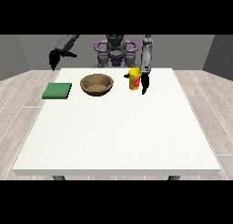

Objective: Pick the cup and pour the ball into the bowl, then pick the bowl and place it on the pad

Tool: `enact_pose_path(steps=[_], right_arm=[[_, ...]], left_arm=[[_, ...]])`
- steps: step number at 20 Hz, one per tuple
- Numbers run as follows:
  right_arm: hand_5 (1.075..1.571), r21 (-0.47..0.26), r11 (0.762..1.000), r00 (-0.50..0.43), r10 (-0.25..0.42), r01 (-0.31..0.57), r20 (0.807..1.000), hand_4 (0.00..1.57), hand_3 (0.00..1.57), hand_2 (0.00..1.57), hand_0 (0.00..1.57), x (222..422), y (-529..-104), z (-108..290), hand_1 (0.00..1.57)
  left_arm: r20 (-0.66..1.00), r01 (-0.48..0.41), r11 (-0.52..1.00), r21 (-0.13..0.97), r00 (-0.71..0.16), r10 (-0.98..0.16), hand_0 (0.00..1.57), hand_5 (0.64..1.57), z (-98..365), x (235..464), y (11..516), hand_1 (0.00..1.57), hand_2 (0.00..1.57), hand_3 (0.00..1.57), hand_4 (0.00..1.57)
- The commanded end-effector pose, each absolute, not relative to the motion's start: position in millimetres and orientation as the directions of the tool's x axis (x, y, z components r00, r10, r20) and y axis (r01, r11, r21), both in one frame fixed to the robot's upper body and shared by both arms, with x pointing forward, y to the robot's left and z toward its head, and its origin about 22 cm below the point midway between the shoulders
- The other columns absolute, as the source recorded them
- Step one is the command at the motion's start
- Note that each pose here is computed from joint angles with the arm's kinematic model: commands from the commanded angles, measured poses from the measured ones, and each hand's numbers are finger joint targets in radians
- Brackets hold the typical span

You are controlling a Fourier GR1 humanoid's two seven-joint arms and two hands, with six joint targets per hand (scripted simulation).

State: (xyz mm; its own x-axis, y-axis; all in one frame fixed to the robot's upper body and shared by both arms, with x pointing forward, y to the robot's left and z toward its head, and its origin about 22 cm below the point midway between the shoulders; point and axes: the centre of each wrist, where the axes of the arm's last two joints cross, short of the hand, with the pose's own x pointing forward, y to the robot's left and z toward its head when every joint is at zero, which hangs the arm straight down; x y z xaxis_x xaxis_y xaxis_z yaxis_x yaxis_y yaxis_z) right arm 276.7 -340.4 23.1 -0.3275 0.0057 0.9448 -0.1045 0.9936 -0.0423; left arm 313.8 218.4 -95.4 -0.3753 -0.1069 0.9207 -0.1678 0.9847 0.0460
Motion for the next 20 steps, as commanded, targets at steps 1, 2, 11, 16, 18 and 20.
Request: enact_pose_path(steps=[1,2,11,16,18,20], right_arm=[[1.570,-0.049,0.990,-0.326,0.003,-0.133,0.945,0.00,0.00,0.00,0.00,282.9,-335.9,27.1,0.00],[1.570,-0.035,0.993,-0.326,-0.003,-0.111,0.945,0.00,0.00,0.00,0.00,291.0,-346.9,36.9,0.00],[1.569,-0.043,0.997,-0.167,0.031,-0.068,0.986,0.00,0.00,0.00,0.00,269.4,-383.7,21.2,0.00],[1.569,-0.014,0.999,-0.127,0.010,-0.032,0.992,0.00,0.00,0.00,0.00,272.6,-371.2,4.6,0.00],[1.569,-0.003,0.998,-0.050,0.000,-0.068,0.999,0.00,0.00,0.00,0.00,262.7,-373.5,-5.5,0.00],[1.568,-0.018,1.000,-0.110,0.015,-0.020,0.994,0.00,0.00,0.00,0.00,267.8,-389.8,-3.9,0.00]], left_arm=[[0.860,-0.241,0.934,0.263,-0.380,-0.340,1.25,1.287,-112.2,299.1,204.4,1.25,1.57,1.57,1.33],[0.861,-0.247,0.924,0.292,-0.353,-0.366,1.29,1.268,-115.8,294.6,203.5,1.29,1.57,1.57,1.40],[0.866,-0.207,0.893,0.400,-0.233,-0.442,1.31,1.277,-116.3,284.5,200.5,1.31,1.57,1.57,1.49],[0.656,-0.274,0.678,0.682,-0.179,-0.733,1.44,1.321,-41.7,342.5,291.6,1.44,1.57,1.57,1.57],[0.627,-0.269,0.627,0.731,-0.099,-0.773,1.45,1.291,-14.3,360.1,307.8,1.45,1.57,1.57,1.57],[0.564,-0.277,0.587,0.761,-0.164,-0.809,1.46,1.282,20.4,384.2,294.1,1.46,1.57,1.57,1.57]])
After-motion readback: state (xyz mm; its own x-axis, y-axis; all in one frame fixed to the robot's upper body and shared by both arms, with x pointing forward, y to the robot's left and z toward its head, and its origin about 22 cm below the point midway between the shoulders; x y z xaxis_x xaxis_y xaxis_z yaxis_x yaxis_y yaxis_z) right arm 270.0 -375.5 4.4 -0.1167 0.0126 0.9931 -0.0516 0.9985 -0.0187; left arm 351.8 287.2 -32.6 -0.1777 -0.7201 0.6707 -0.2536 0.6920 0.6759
